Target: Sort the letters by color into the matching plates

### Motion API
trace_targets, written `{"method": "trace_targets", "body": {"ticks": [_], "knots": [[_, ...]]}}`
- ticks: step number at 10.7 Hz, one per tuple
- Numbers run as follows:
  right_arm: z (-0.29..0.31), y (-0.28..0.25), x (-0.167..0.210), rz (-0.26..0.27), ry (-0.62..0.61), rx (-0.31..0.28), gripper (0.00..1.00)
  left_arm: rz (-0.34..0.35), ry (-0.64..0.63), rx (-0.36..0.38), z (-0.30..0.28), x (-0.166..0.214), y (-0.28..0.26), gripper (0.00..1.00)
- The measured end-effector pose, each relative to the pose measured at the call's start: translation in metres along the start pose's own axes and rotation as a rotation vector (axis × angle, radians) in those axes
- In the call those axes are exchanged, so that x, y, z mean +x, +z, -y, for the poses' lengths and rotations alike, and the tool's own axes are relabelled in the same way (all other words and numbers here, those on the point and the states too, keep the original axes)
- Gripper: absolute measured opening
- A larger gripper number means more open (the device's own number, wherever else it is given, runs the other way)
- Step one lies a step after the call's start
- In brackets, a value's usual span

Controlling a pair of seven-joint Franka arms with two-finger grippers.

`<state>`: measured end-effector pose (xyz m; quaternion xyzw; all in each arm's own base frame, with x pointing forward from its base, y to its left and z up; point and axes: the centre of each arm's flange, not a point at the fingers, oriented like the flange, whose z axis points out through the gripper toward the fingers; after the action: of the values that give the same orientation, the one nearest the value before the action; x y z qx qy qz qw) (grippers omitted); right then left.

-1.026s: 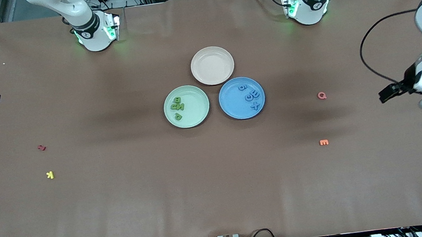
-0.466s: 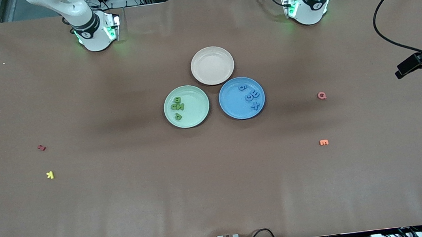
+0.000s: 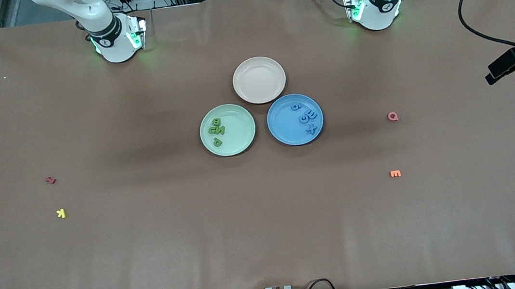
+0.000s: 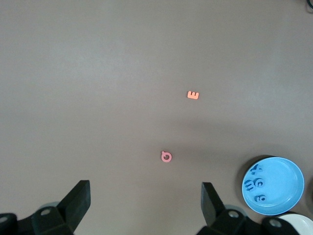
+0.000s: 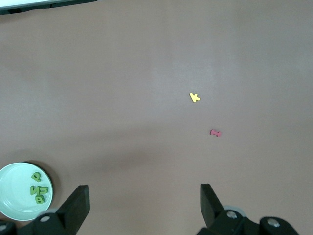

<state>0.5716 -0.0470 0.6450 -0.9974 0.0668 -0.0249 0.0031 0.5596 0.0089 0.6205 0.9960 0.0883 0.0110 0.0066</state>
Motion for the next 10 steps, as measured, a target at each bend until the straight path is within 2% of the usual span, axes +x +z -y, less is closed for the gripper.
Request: {"method": "trace_targets", "body": {"ticks": [10], "knots": [[0.006,0.001,0.0,0.0,-0.018,-0.016,1.0,-0.025,0.042,-0.004,-0.021,-0.013,-0.041,1.0]]}}
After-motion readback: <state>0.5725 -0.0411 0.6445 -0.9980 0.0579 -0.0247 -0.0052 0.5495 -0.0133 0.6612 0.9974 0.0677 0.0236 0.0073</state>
